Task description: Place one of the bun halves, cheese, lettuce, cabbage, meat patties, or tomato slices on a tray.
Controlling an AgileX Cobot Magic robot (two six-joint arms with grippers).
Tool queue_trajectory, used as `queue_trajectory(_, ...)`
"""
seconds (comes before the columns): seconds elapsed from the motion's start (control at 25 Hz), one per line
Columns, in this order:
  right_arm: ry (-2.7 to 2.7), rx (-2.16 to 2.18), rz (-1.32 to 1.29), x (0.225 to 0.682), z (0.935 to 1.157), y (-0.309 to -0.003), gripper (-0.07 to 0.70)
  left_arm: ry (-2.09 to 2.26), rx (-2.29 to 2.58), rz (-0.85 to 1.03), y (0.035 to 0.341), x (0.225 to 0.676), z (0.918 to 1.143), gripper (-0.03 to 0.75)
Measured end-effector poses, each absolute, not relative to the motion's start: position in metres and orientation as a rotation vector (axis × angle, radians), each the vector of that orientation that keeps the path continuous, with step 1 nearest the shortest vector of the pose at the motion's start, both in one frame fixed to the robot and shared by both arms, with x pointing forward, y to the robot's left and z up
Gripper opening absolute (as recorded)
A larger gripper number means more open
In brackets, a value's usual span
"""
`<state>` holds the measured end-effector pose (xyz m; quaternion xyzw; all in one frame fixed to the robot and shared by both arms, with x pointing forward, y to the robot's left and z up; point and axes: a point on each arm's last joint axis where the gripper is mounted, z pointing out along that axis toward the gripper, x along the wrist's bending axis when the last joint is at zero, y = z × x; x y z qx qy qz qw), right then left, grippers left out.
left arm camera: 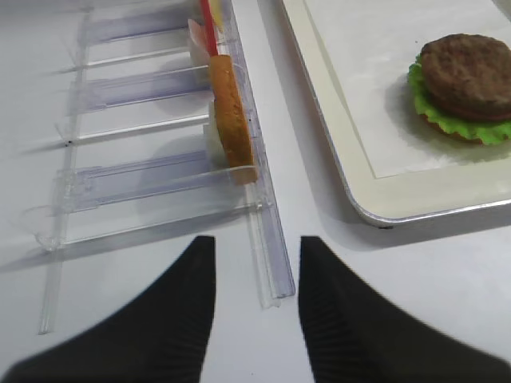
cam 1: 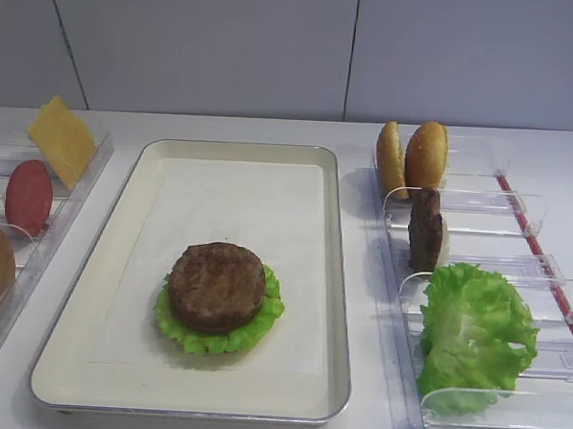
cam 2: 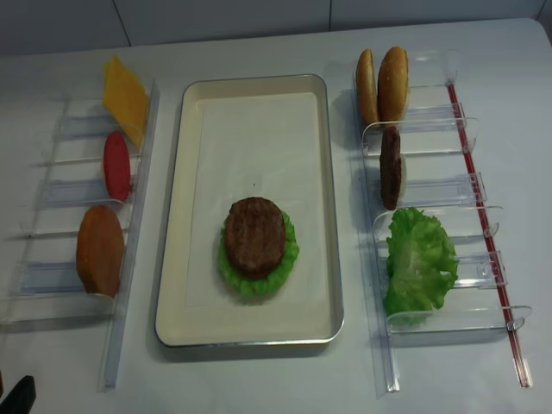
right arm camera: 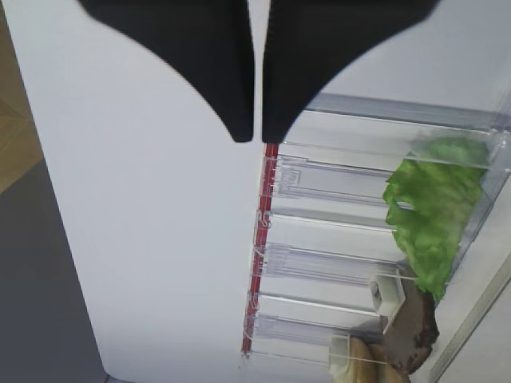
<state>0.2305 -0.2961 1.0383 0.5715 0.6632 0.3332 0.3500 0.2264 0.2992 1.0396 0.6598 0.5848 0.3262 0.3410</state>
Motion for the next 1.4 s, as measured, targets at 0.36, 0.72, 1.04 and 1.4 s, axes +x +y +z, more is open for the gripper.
queue_trajectory(0.36, 1.72, 1.477, 0.861, 0.2305, 1.0383, -0.2961, 0.029, 1.521, 1.717, 0.849, 0.2992, 0.2264, 1.0396, 0.265)
queue_trajectory(0.72, 1.72, 1.477, 0.861, 0.2305, 1.0383, -0.2961, 0.029, 1.521, 1.717, 0.849, 0.2992, 0.2264, 1.0396, 0.265)
queue_trajectory(1.04, 1.72, 1.477, 0.861, 0.2305, 1.0383, -0.2961, 0.029, 1.521, 1.717, 0.849, 0.2992, 0.2264, 1.0396, 0.265)
queue_trajectory(1.4, 1.72, 1.477, 0.861, 0.2305, 1.0383, -0.2961, 0.029, 1.521, 1.717, 0.849, 0.2992, 0.2264, 1.0396, 0.265)
